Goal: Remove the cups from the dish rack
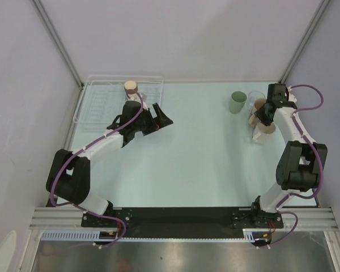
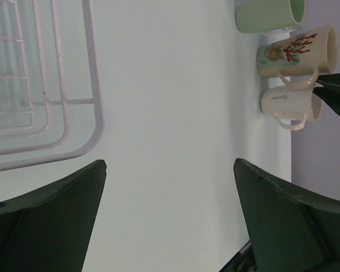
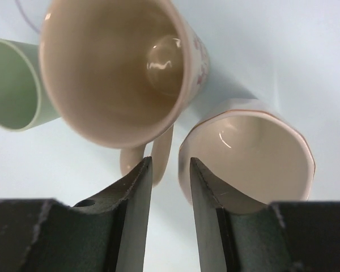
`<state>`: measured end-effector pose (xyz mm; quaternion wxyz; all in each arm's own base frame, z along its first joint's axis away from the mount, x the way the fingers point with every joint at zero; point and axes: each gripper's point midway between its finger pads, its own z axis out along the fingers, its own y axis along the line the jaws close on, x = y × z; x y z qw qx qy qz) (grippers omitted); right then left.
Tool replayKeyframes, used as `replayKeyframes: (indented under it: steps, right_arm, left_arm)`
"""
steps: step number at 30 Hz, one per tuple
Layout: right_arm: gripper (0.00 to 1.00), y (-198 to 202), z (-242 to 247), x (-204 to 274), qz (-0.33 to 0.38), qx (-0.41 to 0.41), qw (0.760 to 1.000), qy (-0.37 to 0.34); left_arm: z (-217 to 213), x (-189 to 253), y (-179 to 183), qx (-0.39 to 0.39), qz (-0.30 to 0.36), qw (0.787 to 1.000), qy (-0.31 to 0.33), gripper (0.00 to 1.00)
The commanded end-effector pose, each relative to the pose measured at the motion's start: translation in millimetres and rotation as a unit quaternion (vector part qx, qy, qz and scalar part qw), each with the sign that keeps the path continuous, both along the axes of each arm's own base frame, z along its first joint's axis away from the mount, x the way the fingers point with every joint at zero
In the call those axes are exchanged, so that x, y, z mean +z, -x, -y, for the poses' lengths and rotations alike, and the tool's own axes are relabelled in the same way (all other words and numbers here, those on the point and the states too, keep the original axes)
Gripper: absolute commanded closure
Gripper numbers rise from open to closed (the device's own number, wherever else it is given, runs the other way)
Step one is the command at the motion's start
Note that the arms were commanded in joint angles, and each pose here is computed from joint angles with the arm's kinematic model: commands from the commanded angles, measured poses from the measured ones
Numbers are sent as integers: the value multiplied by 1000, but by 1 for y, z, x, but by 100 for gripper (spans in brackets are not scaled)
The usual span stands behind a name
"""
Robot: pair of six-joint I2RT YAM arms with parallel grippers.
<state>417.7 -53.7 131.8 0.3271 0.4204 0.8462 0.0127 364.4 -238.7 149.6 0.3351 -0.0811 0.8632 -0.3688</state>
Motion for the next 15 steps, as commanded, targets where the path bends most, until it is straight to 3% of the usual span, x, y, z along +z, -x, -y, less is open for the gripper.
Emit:
replayKeyframes:
  steps: [1,11,15]
  right_arm:
    - [62,-6,-5,42,50,3,999,10]
    - [62,13,-14,68,67,12,998,15]
    - [62,21,-27,98,107,28,994,2]
  left_arm:
    - [10,23,-11,-8,32,999,9,0]
    - [15,23,-9,-14,32,999,7,0]
    - [13,31,-11,-7,44,999,1,0]
